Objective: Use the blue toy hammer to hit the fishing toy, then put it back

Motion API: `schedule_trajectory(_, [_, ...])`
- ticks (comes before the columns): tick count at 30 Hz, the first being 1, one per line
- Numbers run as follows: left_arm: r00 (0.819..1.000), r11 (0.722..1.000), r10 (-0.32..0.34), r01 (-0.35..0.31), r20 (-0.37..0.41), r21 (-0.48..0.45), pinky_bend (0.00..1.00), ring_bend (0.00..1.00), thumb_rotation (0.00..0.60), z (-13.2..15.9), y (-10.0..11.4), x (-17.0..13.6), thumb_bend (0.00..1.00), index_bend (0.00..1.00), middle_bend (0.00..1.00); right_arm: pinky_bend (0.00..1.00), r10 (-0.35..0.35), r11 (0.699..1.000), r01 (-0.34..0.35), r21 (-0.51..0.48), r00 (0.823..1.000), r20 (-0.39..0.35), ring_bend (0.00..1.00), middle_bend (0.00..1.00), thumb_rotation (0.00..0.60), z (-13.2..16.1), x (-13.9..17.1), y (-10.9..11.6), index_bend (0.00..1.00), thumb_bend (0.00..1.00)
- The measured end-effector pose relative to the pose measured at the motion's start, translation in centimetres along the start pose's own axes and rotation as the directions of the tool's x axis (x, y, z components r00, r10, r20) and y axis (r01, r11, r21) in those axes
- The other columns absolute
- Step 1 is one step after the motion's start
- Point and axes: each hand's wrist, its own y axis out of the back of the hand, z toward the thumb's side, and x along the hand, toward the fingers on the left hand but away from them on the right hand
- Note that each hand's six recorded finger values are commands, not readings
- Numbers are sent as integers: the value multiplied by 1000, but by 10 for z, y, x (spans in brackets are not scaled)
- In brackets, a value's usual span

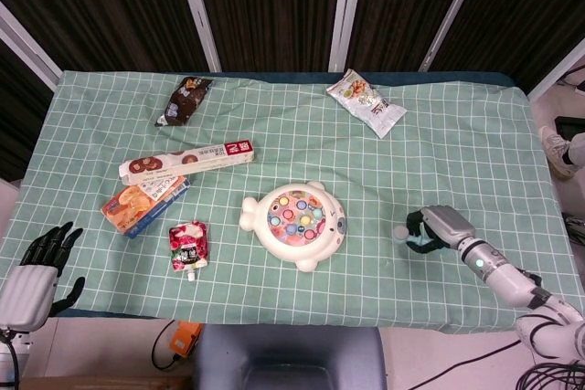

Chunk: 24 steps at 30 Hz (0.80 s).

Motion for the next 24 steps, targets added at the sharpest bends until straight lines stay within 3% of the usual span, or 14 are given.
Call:
schedule_trajectory(7, [1000, 1000, -11, 11, -4, 8, 147, 0, 600, 2, -4, 3, 390, 0, 0, 904, 33, 999, -34, 22, 999, 36, 798, 783, 600, -15, -5, -5, 1000, 753])
schedule_trajectory(24, [1000, 1000, -18, 18, 7, 3, 148, 0, 600, 3, -5, 6, 390, 0, 0, 818, 46, 997, -50, 64, 998, 52, 708, 783, 600, -13, -16, -9, 1000, 747])
